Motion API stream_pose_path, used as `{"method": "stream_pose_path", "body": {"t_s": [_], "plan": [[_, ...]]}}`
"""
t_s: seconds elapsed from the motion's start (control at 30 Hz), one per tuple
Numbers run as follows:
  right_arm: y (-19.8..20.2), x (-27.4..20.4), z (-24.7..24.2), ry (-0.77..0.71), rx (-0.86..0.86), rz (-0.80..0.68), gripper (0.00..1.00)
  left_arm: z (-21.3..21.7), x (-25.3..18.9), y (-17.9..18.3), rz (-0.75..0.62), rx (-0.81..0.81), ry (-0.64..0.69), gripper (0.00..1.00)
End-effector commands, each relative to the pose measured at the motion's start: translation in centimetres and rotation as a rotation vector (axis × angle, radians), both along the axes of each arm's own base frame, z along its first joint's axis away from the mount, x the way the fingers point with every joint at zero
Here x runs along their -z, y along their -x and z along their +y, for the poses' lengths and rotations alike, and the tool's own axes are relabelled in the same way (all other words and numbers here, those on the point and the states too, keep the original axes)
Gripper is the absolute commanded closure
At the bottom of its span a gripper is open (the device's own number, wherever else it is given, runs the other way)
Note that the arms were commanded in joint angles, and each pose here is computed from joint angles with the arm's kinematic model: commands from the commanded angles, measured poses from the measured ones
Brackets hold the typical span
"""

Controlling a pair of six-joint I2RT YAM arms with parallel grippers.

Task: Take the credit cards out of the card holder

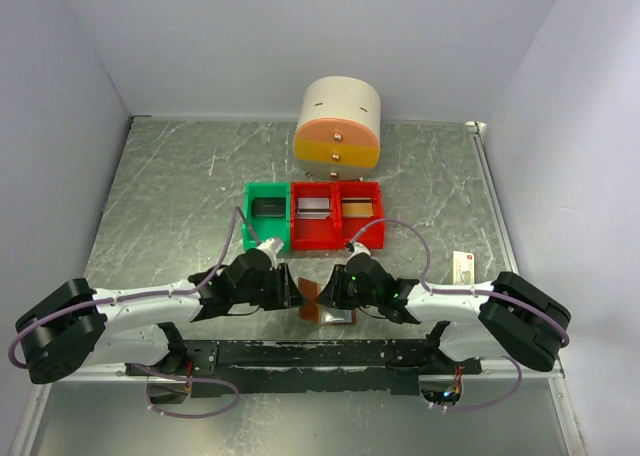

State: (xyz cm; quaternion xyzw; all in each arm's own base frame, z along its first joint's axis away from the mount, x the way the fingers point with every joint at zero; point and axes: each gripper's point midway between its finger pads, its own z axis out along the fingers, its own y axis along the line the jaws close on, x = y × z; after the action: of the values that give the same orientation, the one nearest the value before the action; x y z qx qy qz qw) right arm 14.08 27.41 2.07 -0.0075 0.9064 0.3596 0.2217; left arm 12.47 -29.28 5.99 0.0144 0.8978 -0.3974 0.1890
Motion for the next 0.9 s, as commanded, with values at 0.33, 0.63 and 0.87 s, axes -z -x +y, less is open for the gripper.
{"method": "stream_pose_path", "body": {"t_s": [0.33,0.63,0.87], "plan": [[0.5,1.1,-0.9,0.053,-0.005,0.016,0.78,-1.1,-0.3,-1.6,0.001,-0.058,-0.008,0.24],[0.4,1.2,-0.9,0.051,0.002,0.015,0.78,-0.9,-0.6,-2.8,-0.031,-0.131,-0.212,0.13],[0.5,1.4,-1.0,0.056,0.002,0.017,0.78,0.3,2.2,-2.4,0.027,-0.154,-0.348,0.23]]}}
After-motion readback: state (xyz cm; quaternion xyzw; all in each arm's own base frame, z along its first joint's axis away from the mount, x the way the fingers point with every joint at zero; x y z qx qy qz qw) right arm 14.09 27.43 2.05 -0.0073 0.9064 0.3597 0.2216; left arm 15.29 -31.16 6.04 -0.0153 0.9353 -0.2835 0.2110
